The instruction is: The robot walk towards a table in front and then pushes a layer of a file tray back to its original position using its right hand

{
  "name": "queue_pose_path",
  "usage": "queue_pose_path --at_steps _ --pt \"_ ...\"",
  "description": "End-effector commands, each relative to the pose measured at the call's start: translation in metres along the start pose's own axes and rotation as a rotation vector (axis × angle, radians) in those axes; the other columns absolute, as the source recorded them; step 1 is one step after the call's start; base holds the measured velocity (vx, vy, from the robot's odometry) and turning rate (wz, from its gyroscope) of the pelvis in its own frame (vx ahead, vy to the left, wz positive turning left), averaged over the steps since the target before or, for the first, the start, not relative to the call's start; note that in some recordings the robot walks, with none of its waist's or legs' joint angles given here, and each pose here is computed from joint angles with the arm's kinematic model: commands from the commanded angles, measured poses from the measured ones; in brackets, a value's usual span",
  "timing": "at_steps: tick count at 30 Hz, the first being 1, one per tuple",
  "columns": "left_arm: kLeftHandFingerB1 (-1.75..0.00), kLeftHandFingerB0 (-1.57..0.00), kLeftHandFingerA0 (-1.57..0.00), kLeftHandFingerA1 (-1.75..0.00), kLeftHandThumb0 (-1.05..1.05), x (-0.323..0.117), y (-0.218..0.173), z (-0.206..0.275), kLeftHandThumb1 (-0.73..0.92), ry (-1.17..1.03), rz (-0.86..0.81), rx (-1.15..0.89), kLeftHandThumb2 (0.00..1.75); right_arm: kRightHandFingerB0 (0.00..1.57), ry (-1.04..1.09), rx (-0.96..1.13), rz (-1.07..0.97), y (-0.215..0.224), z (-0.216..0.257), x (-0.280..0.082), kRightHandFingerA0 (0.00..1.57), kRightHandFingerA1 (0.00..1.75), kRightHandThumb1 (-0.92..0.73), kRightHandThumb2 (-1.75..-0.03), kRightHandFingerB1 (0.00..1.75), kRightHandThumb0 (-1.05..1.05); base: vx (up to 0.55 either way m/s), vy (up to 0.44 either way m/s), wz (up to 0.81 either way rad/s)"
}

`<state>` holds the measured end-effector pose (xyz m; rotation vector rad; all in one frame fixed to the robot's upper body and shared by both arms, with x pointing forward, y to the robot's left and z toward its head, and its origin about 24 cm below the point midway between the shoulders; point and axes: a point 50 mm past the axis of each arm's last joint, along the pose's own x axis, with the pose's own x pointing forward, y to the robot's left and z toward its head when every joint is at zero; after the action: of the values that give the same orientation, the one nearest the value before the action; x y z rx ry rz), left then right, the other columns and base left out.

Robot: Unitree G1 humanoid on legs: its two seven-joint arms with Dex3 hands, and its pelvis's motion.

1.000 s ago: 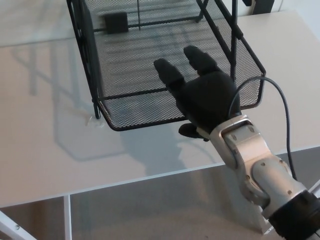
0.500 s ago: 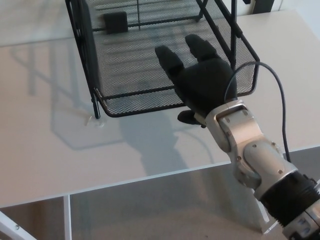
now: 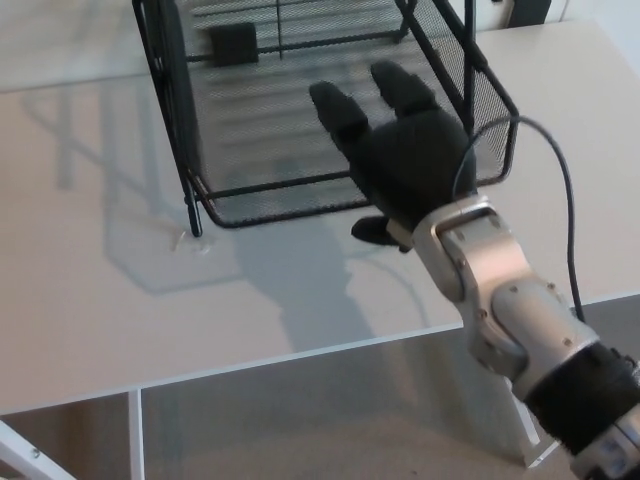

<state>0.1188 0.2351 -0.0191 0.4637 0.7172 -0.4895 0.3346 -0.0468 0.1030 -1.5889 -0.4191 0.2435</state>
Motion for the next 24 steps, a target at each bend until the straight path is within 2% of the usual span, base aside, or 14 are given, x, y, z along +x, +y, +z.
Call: queue_pose_path --at_steps 1,13,19,20,23,24 --pt "-0.34 -0.31 -0.41 -0.46 -0.33 -0.002 0.002 -0.003 0.64 0.016 0.0 0.017 0.59 0.0 -0.005 0.046 0.013 0.008 -0.003 -0.018 0.0 0.0 -0.43 -0.74 0.03 -0.69 0.0 0.0 0.0" --pt "-0.35 -0.31 -0.42 -0.46 -0.3 -0.002 -0.001 -0.007 0.63 0.024 -0.003 0.003 0.58 0.0 -0.001 0.084 0.07 0.027 -0.014 -0.05 0.0 0.0 -0.45 -0.78 0.01 -0.75 0.0 0.0 0.0" --pt "-0.35 -0.31 -0.42 -0.47 -0.32 0.0 0.007 -0.004 0.63 0.013 0.011 0.023 0.59 0.0 -0.058 0.092 -0.006 0.012 -0.007 -0.065 0.0 0.08 -0.44 -0.81 0.07 -0.72 0.0 0.0 0.0" --pt "-0.35 -0.31 -0.42 -0.47 -0.33 0.0 0.006 -0.005 0.63 0.015 0.009 0.023 0.58 0.0 -0.071 0.089 -0.01 0.009 -0.003 -0.07 0.0 0.0 -0.48 -0.82 0.0 -0.8 0.0 0.0 0.0" --pt "-0.35 -0.31 -0.42 -0.46 -0.33 -0.001 0.003 -0.008 0.62 0.024 0.003 0.018 0.58 0.0 -0.13 0.115 -0.053 -0.002 0.009 -0.09 0.0 0.0 -0.48 -0.82 0.01 -0.8 0.0 0.0 0.0" --pt "-0.35 -0.32 -0.43 -0.46 -0.33 -0.001 0.003 -0.008 0.62 0.025 0.002 0.023 0.58 0.0 -0.141 0.128 -0.064 -0.004 0.012 -0.094 0.0 0.0 -0.45 -0.77 0.03 -0.75 0.0 0.0 0.0"
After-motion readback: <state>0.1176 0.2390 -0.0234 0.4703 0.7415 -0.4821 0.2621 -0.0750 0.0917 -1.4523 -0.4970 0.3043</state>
